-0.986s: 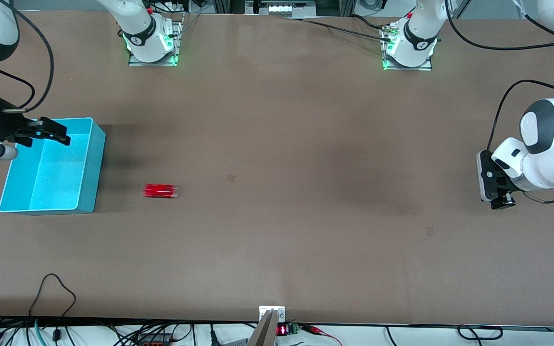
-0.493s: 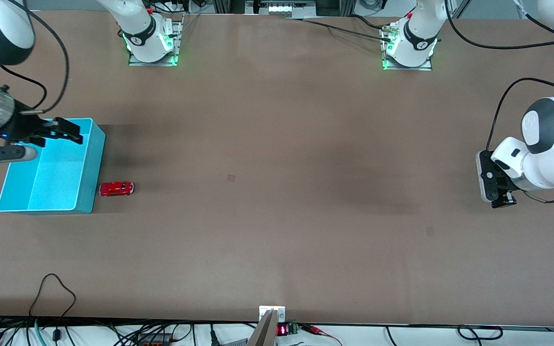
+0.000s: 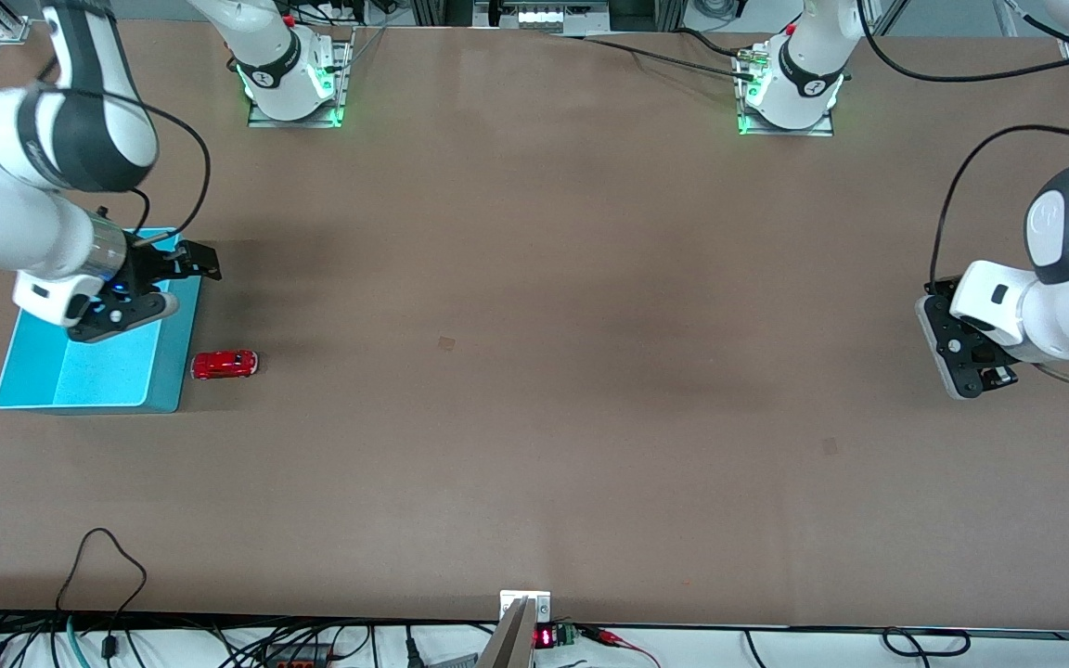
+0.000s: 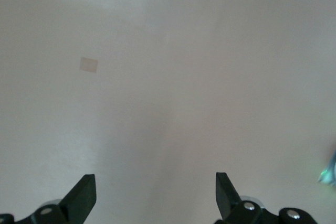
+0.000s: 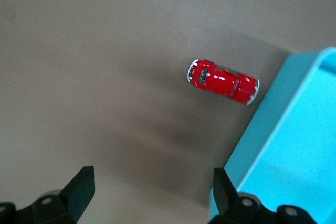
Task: Wind red beetle toy and store in blue box
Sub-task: 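Lower the right gripper onto the red car while the left gripper withdraws, then grasp the red car with the right gripper and lift it over the box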
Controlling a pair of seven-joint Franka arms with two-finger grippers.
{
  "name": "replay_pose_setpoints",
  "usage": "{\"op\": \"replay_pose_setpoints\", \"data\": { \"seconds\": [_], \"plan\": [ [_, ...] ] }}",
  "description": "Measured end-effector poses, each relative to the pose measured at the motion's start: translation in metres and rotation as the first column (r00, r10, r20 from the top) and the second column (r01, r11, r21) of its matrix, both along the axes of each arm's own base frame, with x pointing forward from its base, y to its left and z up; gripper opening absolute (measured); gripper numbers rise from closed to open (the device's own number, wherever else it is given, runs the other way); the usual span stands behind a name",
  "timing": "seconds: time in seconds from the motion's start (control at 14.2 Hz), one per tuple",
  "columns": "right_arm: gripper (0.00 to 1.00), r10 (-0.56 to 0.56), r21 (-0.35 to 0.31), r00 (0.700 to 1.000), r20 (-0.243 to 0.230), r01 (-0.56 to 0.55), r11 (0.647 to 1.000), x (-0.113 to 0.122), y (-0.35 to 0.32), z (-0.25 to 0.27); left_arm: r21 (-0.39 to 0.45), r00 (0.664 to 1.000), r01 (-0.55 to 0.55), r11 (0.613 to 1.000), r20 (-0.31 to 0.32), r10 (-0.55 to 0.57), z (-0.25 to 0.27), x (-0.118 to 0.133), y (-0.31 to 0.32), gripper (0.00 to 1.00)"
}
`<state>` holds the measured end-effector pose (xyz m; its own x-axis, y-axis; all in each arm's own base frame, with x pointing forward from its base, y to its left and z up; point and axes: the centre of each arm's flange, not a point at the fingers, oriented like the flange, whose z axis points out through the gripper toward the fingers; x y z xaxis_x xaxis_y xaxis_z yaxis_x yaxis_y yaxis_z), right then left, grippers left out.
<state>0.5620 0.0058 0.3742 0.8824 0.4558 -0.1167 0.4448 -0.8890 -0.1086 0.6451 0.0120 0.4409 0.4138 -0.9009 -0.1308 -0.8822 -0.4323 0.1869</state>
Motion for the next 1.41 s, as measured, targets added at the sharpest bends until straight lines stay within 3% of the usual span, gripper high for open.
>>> {"op": "replay_pose_setpoints", "data": {
  "seconds": [0.14,0.21,0.35,0.49,0.7,0.85,0.92,1.06,1.13,1.27,1.41],
  "plan": [
    [1.00,0.118,-0.009,0.992,0.033,-0.118,0.993,-0.012,-0.014,-0.033,0.036,0.989,-0.150,0.988,-0.012,0.150,0.021,-0.002,-0.017,1.00],
    [1.00,0.195,-0.046,0.979,0.050,-0.193,0.980,-0.016,-0.019,-0.048,0.053,0.975,-0.222,0.974,-0.013,0.223,0.031,-0.003,-0.026,1.00],
    [1.00,0.364,-0.124,0.928,0.077,-0.353,0.927,-0.017,-0.021,-0.071,0.086,0.941,-0.335,0.938,-0.020,0.338,0.052,-0.008,-0.047,1.00],
    [1.00,0.512,-0.163,0.852,0.105,-0.493,0.854,-0.009,-0.021,-0.094,0.125,0.882,-0.463,0.877,-0.036,0.471,0.074,-0.018,-0.065,1.00],
    [1.00,0.694,-0.167,0.708,0.128,-0.675,0.719,0.004,-0.025,-0.128,0.163,0.787,-0.609,0.777,-0.003,0.617,0.092,-0.027,-0.080,1.00],
    [1.00,0.768,-0.168,0.627,0.129,-0.749,0.640,0.018,-0.024,-0.137,0.136,0.730,-0.682,0.718,0.080,0.679,0.102,-0.028,-0.087,1.00],
    [1.00,0.788,-0.169,0.601,0.129,-0.770,0.615,0.025,-0.024,-0.139,0.099,0.678,-0.735,0.671,0.143,0.721,0.107,-0.029,-0.087,1.00],
    [1.00,0.806,-0.160,0.578,0.126,-0.790,0.592,0.030,-0.023,-0.149,0.038,0.566,-0.818,0.573,0.224,0.793,0.115,-0.042,-0.077,1.00],
    [1.00,0.809,-0.153,0.574,0.125,-0.795,0.587,0.030,-0.022,-0.156,0.027,0.536,-0.837,0.546,0.237,0.810,0.116,-0.052,-0.069,1.00],
    [1.00,0.813,-0.139,0.569,0.128,-0.801,0.582,0.029,-0.018,-0.172,0.023,0.512,-0.852,0.523,0.238,0.825,0.116,-0.068,-0.058,1.00],
    [1.00,0.813,-0.129,0.567,0.130,-0.804,0.581,0.027,-0.016,-0.185,0.021,0.509,-0.855,0.519,0.232,0.829,0.114,-0.075,-0.058,1.00]
  ]
}}
